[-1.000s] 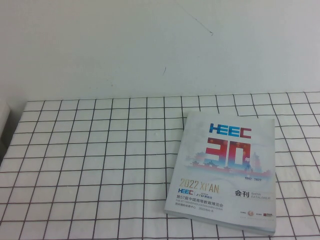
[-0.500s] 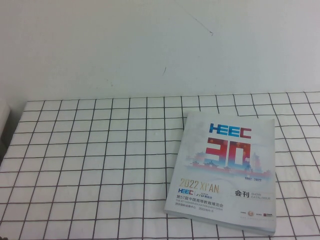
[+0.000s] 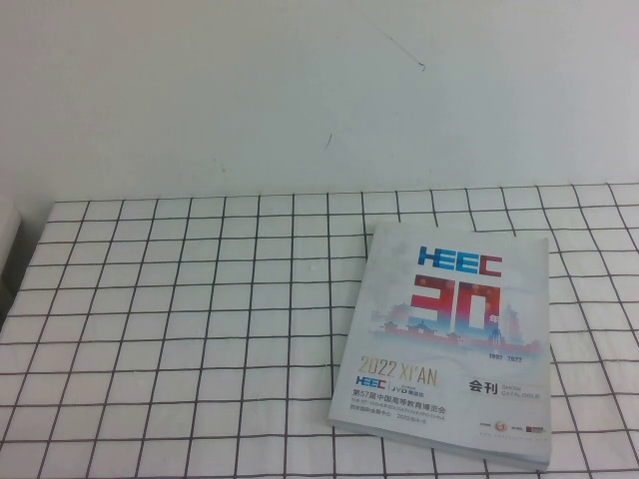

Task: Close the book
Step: 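Close the open booklet and leave it lying on the table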

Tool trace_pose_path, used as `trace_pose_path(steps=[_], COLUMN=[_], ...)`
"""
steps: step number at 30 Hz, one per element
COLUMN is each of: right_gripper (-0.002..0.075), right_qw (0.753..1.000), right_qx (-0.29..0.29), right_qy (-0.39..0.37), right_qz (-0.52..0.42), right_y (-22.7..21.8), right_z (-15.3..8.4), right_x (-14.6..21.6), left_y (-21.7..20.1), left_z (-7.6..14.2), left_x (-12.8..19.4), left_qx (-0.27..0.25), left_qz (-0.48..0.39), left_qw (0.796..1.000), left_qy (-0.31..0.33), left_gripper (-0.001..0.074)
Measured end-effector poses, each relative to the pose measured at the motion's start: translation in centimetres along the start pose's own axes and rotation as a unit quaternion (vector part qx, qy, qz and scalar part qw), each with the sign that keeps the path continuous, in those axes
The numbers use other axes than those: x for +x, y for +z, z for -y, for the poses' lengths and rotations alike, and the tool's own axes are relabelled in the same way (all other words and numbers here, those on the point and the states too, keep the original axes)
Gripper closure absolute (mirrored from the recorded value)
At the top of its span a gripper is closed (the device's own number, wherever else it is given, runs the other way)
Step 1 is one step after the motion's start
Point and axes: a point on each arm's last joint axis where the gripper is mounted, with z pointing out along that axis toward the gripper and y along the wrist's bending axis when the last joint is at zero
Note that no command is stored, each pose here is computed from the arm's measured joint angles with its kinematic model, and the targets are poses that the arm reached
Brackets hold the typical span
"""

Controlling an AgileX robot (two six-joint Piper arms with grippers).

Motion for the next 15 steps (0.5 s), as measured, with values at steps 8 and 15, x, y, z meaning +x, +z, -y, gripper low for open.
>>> trace_pose_path(steps=[8,15], right_gripper=[0.0729,0.0729], right_qw=[1.0,1.0], right_qx=[0.0,0.0], right_qy=[0.0,0.0], right_qz=[0.0,0.0], right_y=[0.0,0.0], right_z=[0.0,0.0], right_x=[0.0,0.0], left_y=[0.0,0.0], left_z=[0.02,0.03], left_x=[0.0,0.0], left_qx=[0.001,0.002], left_qz=[0.0,0.0], left_qw=[1.0,1.0], left_qy=[-0.003,-0.004], left_gripper=[0.0738,0.0738])
